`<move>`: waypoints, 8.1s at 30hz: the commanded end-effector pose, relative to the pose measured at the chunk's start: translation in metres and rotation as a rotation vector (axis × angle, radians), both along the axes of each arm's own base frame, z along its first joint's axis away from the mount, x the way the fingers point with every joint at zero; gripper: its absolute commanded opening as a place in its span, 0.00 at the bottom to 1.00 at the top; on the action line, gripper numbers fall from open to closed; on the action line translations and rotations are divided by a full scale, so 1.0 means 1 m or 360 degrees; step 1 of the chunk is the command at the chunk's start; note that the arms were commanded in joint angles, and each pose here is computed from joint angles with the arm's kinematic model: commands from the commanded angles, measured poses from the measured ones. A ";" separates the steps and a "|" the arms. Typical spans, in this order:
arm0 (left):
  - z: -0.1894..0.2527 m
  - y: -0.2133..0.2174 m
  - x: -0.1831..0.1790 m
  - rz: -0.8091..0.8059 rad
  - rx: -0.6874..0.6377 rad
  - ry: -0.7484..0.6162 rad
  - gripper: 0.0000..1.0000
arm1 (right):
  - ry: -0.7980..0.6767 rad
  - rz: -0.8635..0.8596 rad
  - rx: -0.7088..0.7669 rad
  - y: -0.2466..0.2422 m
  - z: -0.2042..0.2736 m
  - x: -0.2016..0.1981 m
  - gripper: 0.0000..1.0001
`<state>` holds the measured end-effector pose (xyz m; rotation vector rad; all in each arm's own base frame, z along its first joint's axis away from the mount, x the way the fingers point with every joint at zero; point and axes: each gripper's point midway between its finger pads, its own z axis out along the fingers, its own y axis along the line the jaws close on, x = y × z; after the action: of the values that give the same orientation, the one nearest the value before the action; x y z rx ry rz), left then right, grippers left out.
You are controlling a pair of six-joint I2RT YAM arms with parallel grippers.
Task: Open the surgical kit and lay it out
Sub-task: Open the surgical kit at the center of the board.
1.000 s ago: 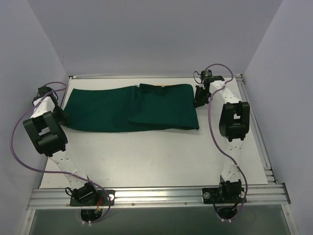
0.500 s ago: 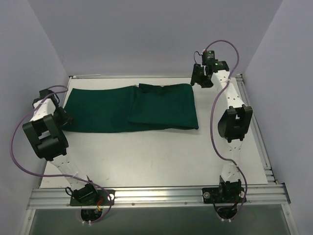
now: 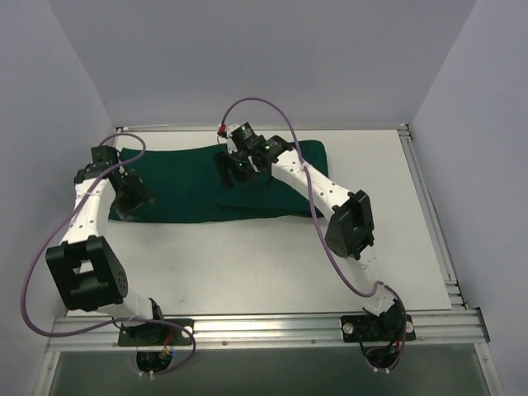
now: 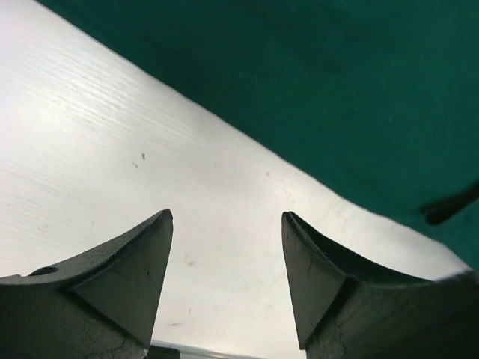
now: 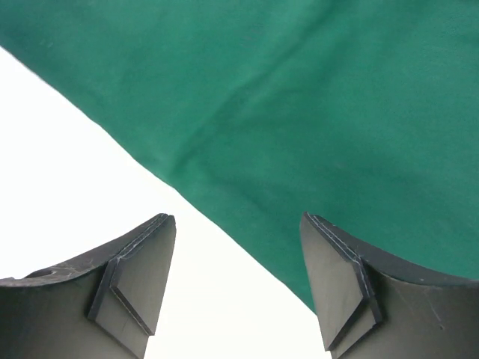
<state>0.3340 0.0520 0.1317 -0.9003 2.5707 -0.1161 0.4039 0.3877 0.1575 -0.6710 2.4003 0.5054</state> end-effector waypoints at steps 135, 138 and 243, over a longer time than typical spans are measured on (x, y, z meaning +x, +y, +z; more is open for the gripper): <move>-0.035 -0.039 -0.019 -0.0203 -0.0271 0.0157 0.65 | -0.0128 -0.1720 -0.0274 -0.422 -0.099 0.191 0.39; -0.034 -0.039 -0.015 -0.0211 -0.0275 0.0163 0.65 | -0.0064 -0.1750 -0.0274 -0.447 -0.107 0.181 0.39; 0.014 -0.062 0.017 -0.0191 -0.0442 -0.0069 0.72 | 0.0779 -0.2116 -0.0104 -0.458 -0.087 -0.155 0.14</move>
<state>0.3387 -0.0081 0.1242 -0.8707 2.6802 -0.4990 0.2557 -0.0872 0.0706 1.1363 2.6102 -0.1752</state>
